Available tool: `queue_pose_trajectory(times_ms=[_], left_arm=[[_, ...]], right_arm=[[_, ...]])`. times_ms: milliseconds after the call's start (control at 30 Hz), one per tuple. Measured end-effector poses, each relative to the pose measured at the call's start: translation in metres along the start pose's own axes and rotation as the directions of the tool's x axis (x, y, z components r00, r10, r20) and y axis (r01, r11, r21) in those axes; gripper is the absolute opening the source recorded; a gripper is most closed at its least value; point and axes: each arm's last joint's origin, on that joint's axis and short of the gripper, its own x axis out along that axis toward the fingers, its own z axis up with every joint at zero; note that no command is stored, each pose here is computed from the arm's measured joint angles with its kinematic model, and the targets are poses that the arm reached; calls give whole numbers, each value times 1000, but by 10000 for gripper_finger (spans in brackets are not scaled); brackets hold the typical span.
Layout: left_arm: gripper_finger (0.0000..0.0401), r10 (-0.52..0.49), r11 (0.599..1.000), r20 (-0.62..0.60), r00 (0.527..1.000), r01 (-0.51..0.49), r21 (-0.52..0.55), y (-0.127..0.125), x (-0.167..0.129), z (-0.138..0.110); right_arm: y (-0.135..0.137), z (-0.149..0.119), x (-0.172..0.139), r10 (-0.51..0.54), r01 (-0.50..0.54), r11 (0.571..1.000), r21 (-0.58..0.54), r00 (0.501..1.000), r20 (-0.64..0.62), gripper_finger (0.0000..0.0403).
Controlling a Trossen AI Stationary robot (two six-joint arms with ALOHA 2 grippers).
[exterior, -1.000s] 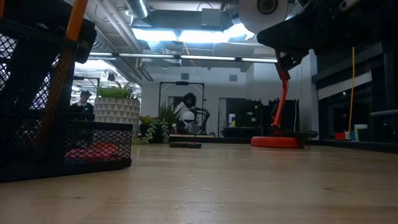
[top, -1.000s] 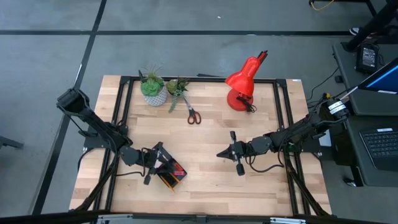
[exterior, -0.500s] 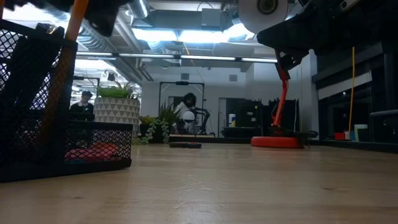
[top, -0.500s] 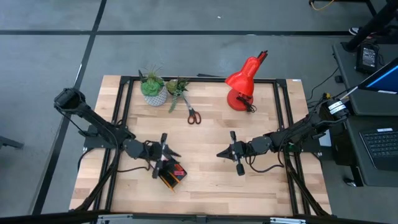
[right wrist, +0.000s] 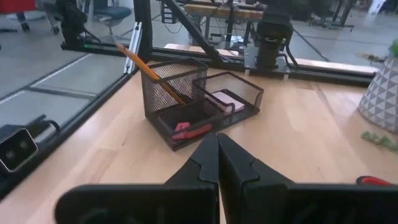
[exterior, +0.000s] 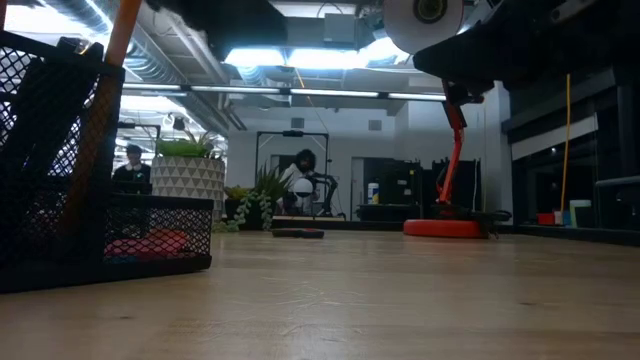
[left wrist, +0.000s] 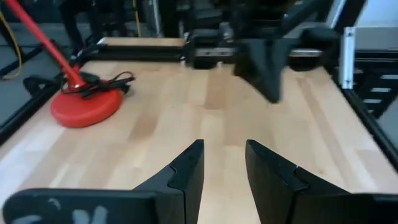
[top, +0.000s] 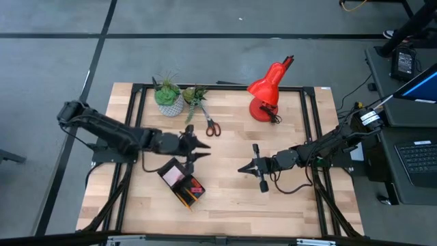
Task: Pick and place office supplies into organizer
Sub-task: Put the black scissors into the black desk organizer
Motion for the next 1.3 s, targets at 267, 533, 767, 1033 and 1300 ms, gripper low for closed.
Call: queue_pose_trajectory(times_ms=[267,533,767,1033,1300], left_arm=[[111,78,997,-171,982,-75,24,35,18,-3],[111,117,993,-337,934,-106,51,61,42,-9],[111,118,992,-507,854,-75,104,73,67,-25],[111,115,987,-656,746,-11,161,85,87,-44],[111,136,970,-655,743,35,242,94,100,-31]], right_arm=[[-6,0,1,-27,26,995,-96,1000,-3,1],[-25,3,2,-177,177,984,7,984,10,0],[-29,1,1,-274,274,961,34,962,-15,0],[-28,-1,1,-250,251,967,33,968,-31,0],[-28,-3,1,-250,252,968,23,967,-56,0]])
